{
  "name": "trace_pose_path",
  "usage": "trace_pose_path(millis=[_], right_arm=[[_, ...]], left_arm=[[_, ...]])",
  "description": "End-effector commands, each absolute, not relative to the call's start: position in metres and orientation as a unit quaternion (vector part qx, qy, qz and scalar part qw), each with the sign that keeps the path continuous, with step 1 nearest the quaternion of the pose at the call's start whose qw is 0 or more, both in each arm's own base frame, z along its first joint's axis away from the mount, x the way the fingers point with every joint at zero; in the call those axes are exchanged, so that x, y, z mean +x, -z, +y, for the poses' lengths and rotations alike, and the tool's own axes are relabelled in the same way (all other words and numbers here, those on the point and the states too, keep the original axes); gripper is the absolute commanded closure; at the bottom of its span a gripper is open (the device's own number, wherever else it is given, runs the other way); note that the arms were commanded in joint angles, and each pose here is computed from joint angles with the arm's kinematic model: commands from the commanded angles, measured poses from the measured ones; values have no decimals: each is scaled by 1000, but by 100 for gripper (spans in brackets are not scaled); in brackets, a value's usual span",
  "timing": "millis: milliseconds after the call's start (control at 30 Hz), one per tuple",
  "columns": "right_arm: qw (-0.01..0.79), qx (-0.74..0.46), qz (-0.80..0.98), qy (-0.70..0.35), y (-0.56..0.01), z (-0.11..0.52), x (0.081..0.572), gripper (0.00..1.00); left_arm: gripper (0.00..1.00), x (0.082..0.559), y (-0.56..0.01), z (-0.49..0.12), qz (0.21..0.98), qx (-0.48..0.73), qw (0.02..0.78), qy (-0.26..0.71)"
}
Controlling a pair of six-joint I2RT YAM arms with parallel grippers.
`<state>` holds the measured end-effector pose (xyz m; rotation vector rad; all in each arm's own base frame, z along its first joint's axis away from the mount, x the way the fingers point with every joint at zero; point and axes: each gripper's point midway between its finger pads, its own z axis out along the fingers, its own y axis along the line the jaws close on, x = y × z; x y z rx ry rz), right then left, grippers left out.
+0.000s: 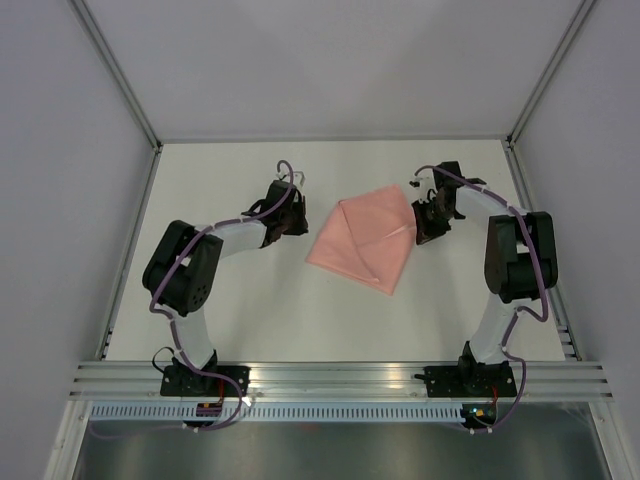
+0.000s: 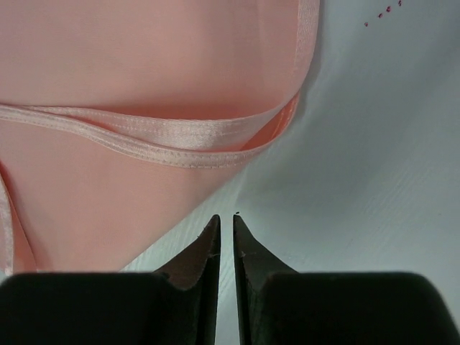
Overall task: Fold the napkin, place the utensils inside, and roll it up
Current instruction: Adjust the napkin at the center of the board.
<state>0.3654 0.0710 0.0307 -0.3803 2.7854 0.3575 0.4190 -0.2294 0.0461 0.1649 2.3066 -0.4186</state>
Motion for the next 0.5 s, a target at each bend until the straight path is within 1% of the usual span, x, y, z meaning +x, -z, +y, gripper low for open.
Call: trace_pose_path(millis=[0, 233, 467], right_arm=[[140, -134, 976, -104, -26, 71, 370, 83], [135, -147, 977, -78, -16, 77, 378, 85], [123, -175, 975, -65, -3, 91, 387, 84]], left_arm=[[92, 407, -34, -233, 913, 36, 363, 184], [92, 384, -24, -246, 914, 40, 352, 199], [93, 348, -4, -258, 922, 43, 329, 201]])
